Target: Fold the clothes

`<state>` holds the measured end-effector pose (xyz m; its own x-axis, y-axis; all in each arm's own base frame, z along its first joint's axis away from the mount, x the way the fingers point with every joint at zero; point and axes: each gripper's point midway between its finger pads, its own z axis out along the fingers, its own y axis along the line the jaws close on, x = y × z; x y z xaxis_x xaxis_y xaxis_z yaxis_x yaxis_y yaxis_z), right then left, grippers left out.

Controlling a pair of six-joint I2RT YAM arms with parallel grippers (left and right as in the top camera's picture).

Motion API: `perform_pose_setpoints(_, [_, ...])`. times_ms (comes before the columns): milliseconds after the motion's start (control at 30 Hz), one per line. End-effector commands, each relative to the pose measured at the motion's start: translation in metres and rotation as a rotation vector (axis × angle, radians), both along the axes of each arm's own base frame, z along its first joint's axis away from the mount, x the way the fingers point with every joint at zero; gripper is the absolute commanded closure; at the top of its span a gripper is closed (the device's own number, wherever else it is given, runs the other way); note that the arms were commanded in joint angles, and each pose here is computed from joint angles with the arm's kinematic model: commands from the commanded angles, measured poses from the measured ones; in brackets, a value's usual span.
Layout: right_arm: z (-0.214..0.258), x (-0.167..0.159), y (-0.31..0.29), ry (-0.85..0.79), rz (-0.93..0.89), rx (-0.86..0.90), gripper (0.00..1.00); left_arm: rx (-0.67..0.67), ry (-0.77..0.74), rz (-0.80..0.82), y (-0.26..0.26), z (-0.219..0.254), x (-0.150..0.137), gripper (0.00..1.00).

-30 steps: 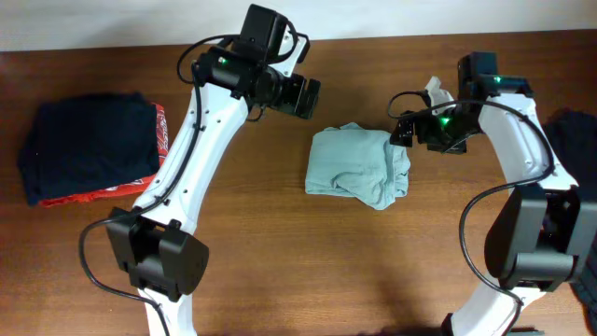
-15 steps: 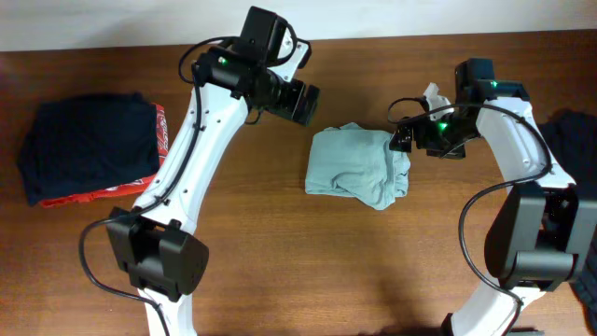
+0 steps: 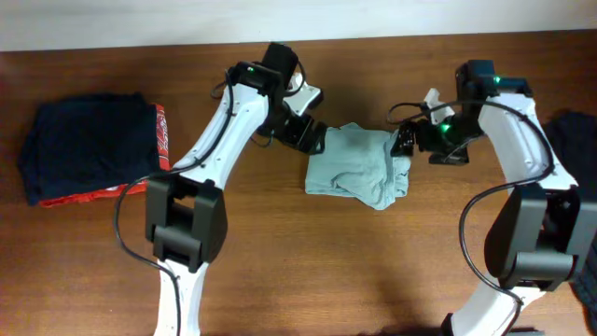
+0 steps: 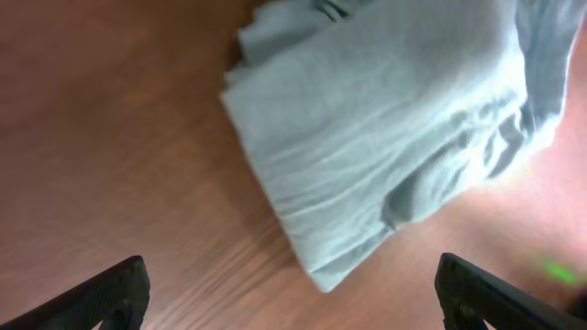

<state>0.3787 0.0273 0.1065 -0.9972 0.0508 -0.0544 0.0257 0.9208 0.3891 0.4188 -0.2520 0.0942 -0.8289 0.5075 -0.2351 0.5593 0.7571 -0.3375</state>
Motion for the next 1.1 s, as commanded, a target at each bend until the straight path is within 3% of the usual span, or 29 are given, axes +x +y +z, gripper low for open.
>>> perform_pose_setpoints(0, [0.035, 0.014, -0.005, -0.081, -0.01, 0.004, 0.01, -0.093, 0.088, -0.076, -0.012, -0.012, -0.015, 0.01])
perform_pose_setpoints(367, [0.072, 0.029, -0.007, -0.162, -0.011, -0.005, 0.01, -0.16, 0.186, -0.095, -0.023, -0.035, -0.025, 0.01])
perform_pose_setpoints(800, [0.083, 0.032, -0.007, -0.189, -0.01, -0.009, 0.01, -0.15, 0.247, 0.007, -0.026, -0.094, -0.009, 0.01])
perform_pose_setpoints(933, [0.086, 0.034, -0.008, -0.2, -0.01, -0.01, 0.01, -0.342, 0.259, -0.027, -0.057, -0.074, -0.008, 0.01])
perform_pose_setpoints(1067, [0.086, 0.034, -0.008, -0.2, -0.01, -0.011, 0.01, -0.387, 0.257, -0.055, -0.077, -0.068, -0.014, 0.02])
